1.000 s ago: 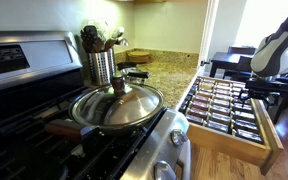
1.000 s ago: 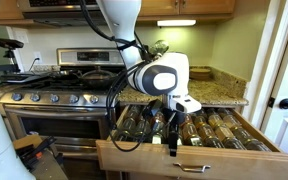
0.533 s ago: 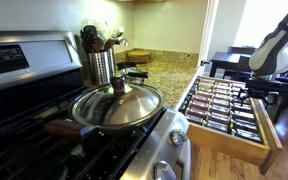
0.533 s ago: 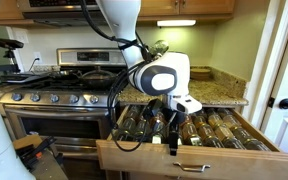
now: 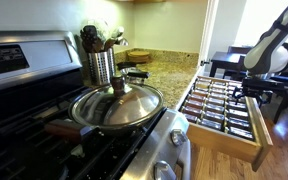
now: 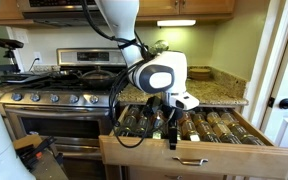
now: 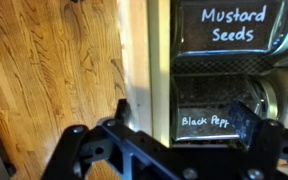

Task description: Close the top drawer of the kitchen unit

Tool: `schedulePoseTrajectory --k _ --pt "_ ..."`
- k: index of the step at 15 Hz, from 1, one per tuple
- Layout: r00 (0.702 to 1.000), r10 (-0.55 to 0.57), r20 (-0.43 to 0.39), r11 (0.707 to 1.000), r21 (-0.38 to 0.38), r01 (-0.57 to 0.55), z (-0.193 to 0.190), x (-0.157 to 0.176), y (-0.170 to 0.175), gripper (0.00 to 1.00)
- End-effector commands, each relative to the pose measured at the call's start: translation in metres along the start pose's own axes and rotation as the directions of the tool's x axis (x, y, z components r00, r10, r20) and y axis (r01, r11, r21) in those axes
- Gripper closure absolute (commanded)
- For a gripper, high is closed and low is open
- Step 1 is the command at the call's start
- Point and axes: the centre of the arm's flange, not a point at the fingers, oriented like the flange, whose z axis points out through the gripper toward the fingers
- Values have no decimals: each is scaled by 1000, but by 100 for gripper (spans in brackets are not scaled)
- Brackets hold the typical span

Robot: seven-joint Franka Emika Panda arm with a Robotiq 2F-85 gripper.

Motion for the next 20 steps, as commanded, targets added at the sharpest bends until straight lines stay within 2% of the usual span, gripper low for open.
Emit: schedulePoseTrajectory --k 1,10,20 --pt "999 -20 -32 998 62 22 -6 1 -31 0" --pt "999 -15 -47 992 124 21 -25 4 -61 0" --pt "997 10 -81 993 119 0 -60 21 -79 0"
